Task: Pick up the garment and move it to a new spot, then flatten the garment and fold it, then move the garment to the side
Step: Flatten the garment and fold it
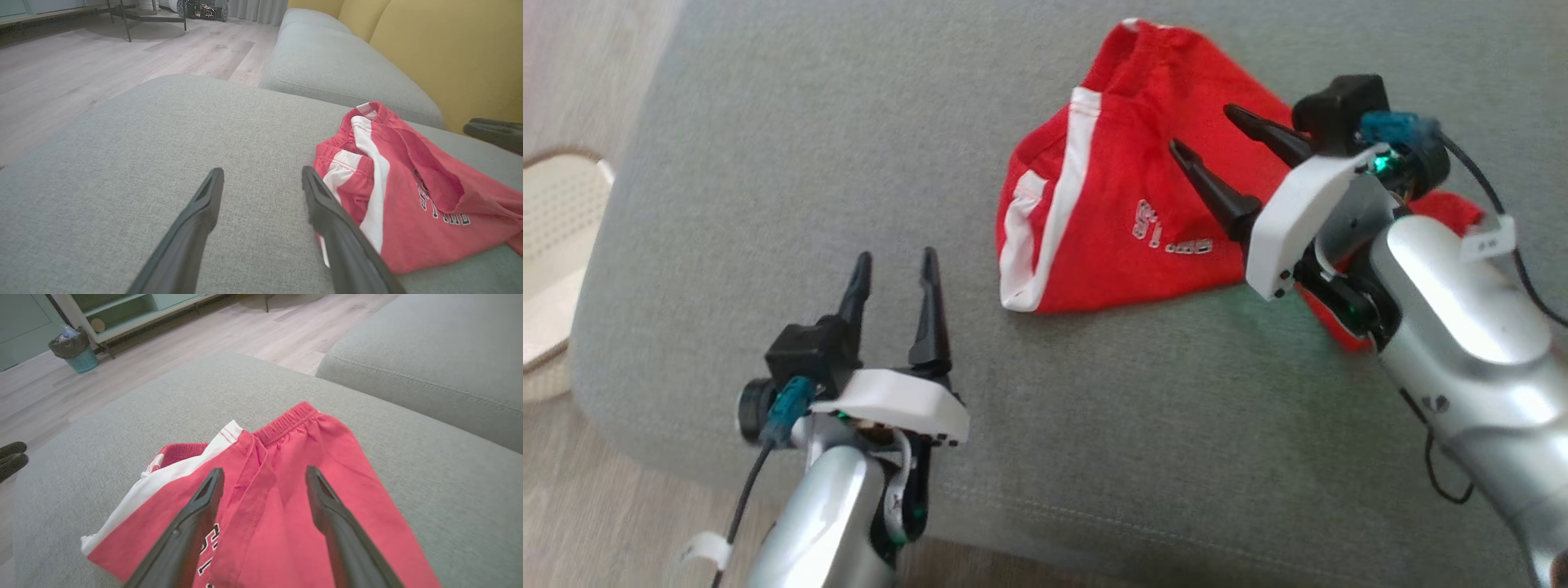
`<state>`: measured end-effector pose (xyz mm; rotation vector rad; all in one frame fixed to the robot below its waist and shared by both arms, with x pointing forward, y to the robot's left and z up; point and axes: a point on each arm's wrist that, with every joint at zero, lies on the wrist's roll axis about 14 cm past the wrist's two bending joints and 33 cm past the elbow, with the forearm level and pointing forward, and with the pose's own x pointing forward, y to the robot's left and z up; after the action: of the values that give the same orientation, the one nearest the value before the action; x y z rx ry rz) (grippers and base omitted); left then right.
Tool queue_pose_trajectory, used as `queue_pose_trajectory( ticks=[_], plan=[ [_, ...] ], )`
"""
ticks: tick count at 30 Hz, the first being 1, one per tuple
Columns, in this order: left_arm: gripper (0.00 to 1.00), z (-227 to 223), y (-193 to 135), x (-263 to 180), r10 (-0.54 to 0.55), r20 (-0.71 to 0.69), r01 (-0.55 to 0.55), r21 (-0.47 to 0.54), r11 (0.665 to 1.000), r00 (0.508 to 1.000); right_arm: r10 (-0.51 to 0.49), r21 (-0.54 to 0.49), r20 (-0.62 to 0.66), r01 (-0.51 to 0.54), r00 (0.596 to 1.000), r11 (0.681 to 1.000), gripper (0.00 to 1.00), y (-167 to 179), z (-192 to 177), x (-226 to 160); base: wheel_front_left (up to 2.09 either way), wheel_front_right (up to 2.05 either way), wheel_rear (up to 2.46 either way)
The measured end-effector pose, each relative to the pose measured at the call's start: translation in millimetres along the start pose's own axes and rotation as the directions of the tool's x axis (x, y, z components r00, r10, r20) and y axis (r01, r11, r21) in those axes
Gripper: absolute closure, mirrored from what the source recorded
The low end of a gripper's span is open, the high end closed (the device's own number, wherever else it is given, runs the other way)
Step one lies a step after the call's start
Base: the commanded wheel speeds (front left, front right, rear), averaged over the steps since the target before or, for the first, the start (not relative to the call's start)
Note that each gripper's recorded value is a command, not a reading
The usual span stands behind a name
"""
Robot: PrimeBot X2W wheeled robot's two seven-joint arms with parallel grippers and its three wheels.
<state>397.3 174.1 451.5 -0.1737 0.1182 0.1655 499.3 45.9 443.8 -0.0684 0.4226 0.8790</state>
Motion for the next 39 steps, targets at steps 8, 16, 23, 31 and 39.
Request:
queue_pose_trajectory(
  ticks=[8,16,23,31,39],
  plan=[
    [0.0,-4.6,5.6,4.1,0.032,-0.018,-0.032,-0.003,0.999,0.999,0.066,-0.024,-0.066,-0.068,0.996,0.997,0.0,4.3,-16.4,26.5,0.0,0.0,0.0],
    [0.0,-6.5,5.4,5.6,0.036,-0.024,-0.037,-0.005,0.999,0.999,0.079,-0.018,-0.103,-0.082,0.992,0.996,0.0,2.2,-31.4,32.8,0.0,0.0,0.0],
    [0.0,-8.7,1.2,6.3,0.029,-0.03,-0.029,-0.004,1.0,0.999,0.1,-0.033,-0.08,-0.103,0.992,0.994,1.0,6.2,-26.3,32.3,0.0,0.0,0.0],
    [0.0,-1.7,-10.0,8.7,-0.009,-0.009,0.009,-0.015,1.0,1.0,0.038,-0.069,-0.008,-0.039,0.999,0.997,1.0,-12.7,-10.7,2.3,0.0,0.0,0.0],
    [0.0,11.4,-34.4,12.2,-0.089,0.034,0.089,-0.022,0.996,0.995,-0.069,-0.101,0.022,0.071,0.997,0.992,1.0,-39.2,-13.2,-58.3,0.0,0.0,0.0]
  ],
)
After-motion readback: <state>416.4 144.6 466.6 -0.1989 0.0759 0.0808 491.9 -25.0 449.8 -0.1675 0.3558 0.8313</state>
